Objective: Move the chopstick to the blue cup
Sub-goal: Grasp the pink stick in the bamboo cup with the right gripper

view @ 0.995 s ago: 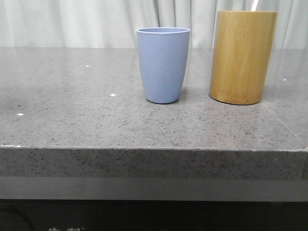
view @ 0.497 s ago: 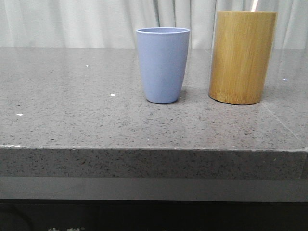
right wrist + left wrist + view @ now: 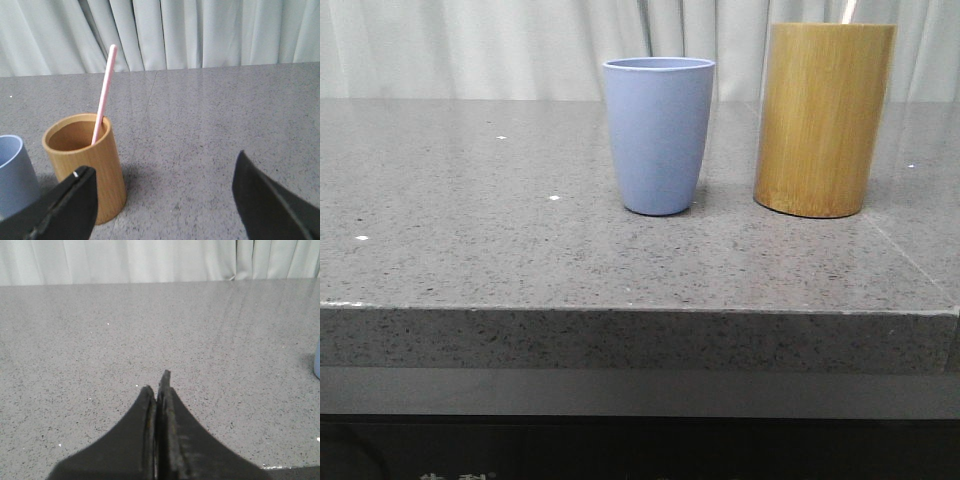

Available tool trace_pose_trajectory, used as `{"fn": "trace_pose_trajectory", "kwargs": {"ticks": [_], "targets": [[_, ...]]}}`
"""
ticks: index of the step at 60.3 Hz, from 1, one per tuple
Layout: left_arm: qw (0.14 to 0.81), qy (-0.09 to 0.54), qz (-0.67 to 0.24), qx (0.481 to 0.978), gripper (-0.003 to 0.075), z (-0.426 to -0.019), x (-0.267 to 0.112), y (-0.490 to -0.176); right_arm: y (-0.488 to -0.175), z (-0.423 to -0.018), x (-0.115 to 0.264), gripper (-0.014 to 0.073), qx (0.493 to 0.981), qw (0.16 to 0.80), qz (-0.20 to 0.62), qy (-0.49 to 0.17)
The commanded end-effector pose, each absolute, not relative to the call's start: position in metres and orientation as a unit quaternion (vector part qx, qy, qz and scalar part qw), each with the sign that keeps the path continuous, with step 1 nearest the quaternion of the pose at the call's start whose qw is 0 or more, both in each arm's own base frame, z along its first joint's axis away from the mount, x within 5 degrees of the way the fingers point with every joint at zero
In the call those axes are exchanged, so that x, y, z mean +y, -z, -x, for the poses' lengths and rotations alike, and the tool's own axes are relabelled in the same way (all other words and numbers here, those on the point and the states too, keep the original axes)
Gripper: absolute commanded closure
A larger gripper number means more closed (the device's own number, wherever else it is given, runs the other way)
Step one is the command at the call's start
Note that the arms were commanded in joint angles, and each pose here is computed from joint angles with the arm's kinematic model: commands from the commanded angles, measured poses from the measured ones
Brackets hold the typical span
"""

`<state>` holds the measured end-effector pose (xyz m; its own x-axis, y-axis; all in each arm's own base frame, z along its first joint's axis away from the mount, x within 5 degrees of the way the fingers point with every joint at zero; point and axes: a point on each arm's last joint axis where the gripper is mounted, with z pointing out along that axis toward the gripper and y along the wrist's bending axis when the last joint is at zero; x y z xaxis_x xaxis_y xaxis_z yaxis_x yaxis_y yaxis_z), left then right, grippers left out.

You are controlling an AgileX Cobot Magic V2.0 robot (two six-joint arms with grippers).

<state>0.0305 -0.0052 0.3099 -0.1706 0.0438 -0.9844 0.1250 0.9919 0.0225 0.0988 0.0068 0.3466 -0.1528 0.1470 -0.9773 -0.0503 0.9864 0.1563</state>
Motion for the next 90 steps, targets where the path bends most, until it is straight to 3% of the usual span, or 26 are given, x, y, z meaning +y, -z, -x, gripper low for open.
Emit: {"fn": "trace_pose_trajectory", "kwargs": {"ticks": [1, 23, 52, 72, 79, 90], "targets": [[0.685, 0.039, -0.045, 0.726, 0.0739, -0.028, -0.005, -0.324, -0.373, -0.116, 0.006, 0.0023, 0.719, 0.69, -0.034, -0.075], [0.685, 0.039, -0.045, 0.726, 0.0739, -0.028, -0.005, -0.324, -0.398, -0.22, 0.045, 0.0023, 0.731, 0.663, -0.017, -0.161], [0.685, 0.039, -0.045, 0.726, 0.0739, -0.028, -0.005, -0.324, -0.382, -0.321, 0.069, 0.0038, 0.752, 0.627, -0.065, -0.193], [0.685, 0.038, -0.045, 0.726, 0.0739, -0.028, -0.005, -0.324, -0.38, -0.327, 0.07, 0.0471, 0.75, 0.629, -0.067, -0.192], [0.685, 0.038, -0.046, 0.726, 0.0739, -0.028, -0.005, -0.324, -0.38, -0.327, 0.07, 0.0564, 0.75, 0.629, -0.067, -0.192], [0.685, 0.038, -0.046, 0.726, 0.0739, -0.028, -0.005, -0.324, -0.38, -0.327, 0.07, 0.0632, 0.75, 0.63, -0.067, -0.192]]}}
